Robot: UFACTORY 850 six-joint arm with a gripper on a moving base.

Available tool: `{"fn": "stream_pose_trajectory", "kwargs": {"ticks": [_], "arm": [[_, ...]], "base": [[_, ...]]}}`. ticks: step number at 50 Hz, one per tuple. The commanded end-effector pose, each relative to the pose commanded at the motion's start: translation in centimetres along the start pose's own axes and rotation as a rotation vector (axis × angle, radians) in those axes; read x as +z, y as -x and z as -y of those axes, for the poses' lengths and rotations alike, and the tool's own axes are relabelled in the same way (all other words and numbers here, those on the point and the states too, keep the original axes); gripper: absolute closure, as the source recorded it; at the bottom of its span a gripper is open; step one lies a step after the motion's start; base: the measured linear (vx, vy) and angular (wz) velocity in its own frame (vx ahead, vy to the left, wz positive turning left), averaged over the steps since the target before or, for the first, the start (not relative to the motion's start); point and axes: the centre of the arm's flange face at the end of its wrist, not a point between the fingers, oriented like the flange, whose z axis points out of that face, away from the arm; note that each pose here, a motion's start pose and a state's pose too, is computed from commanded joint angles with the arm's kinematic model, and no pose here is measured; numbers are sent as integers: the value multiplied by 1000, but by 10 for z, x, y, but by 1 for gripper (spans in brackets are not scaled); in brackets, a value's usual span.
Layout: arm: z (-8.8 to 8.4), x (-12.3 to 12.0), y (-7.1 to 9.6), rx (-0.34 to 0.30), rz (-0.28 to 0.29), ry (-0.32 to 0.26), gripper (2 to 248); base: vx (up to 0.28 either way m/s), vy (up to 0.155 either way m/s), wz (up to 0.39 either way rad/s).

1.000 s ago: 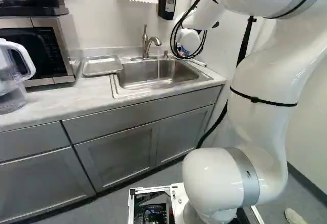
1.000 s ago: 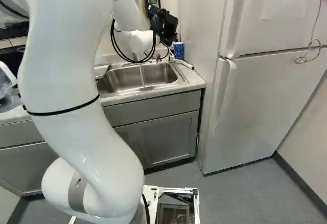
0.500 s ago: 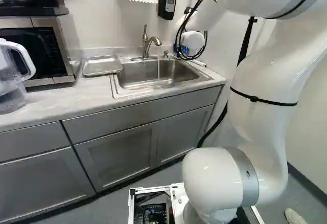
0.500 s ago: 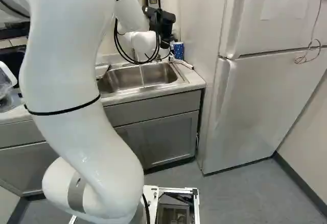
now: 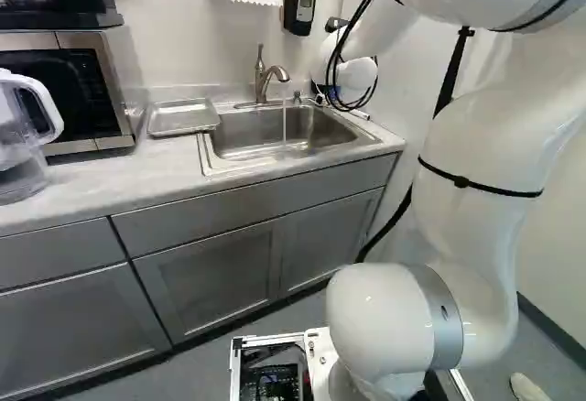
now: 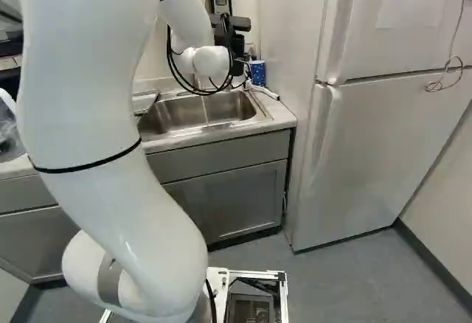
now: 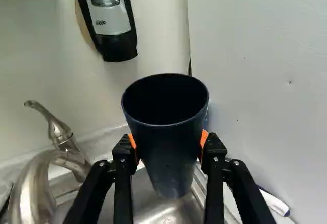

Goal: Rinse the cup and place it in the tray

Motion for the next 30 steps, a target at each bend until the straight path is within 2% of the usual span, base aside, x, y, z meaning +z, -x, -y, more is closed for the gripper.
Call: {"fn": "stream_pose_trajectory", "kwargs": {"ticks": [30], "arm": [[-6,-27,15,-167,159,-51,125]], "base": [[0,0,0]]}}
